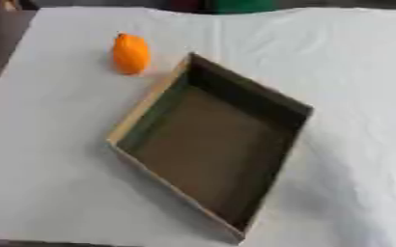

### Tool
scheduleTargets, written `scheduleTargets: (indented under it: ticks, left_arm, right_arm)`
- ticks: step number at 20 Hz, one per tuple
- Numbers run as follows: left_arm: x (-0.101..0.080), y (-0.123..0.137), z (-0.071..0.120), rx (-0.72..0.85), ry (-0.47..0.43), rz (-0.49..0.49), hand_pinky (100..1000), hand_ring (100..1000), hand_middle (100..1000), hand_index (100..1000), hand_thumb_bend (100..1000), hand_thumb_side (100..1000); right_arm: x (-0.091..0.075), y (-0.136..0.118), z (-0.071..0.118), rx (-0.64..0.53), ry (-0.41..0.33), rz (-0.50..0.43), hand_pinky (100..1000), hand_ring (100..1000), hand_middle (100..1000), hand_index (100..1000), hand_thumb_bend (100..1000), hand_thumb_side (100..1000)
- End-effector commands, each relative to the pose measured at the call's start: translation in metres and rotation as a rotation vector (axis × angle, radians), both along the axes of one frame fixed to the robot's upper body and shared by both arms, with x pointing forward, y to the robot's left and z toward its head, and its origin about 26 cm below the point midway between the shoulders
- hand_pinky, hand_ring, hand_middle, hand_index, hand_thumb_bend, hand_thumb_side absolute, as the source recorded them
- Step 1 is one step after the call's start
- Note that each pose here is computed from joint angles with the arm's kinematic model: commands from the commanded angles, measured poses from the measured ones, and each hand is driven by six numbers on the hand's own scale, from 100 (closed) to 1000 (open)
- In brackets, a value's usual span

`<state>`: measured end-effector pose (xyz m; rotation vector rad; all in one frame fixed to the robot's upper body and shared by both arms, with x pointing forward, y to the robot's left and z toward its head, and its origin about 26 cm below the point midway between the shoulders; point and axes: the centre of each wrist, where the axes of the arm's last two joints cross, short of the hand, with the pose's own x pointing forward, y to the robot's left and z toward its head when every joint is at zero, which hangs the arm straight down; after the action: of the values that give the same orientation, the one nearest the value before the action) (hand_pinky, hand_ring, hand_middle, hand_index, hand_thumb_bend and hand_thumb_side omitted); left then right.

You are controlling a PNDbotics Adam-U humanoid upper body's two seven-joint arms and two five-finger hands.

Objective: Pick up objects on the table and place them in the box.

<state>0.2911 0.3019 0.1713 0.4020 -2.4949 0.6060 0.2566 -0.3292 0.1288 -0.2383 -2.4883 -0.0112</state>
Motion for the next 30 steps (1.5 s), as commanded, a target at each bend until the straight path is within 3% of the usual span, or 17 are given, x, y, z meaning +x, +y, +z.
scheduleTargets:
  ticks: [1, 8, 18, 21, 30]
  left_arm:
    - [-0.002, 0.0, 0.009, 0.021, -0.028, -0.002, 400, 606, 675, 628, 100, 730]
    - [-0.001, 0.004, 0.016, 0.058, -0.034, 0.01, 398, 607, 679, 635, 100, 728]
    - [0.009, 0.014, 0.096, 0.389, -0.138, 0.105, 388, 601, 681, 700, 100, 734]
    - [0.018, 0.018, 0.111, 0.487, -0.094, 0.148, 387, 601, 699, 723, 102, 737]
    - [0.052, 0.032, 0.15, 0.814, 0.117, 0.283, 397, 594, 785, 807, 291, 790]
  right_arm:
    - [-0.001, -0.002, 0.006, -0.017, -0.018, -0.006, 879, 767, 758, 921, 100, 1000]
    - [-0.001, -0.002, 0.006, -0.019, -0.015, -0.008, 880, 767, 758, 922, 100, 1000]
    - [-0.003, -0.005, 0.006, -0.028, -0.008, -0.009, 878, 768, 758, 921, 100, 1000]
    - [-0.002, -0.004, 0.007, -0.027, -0.008, -0.005, 878, 768, 758, 921, 100, 1000]
    - [-0.002, -0.004, 0.007, -0.033, -0.009, 0.006, 877, 768, 758, 920, 100, 1000]
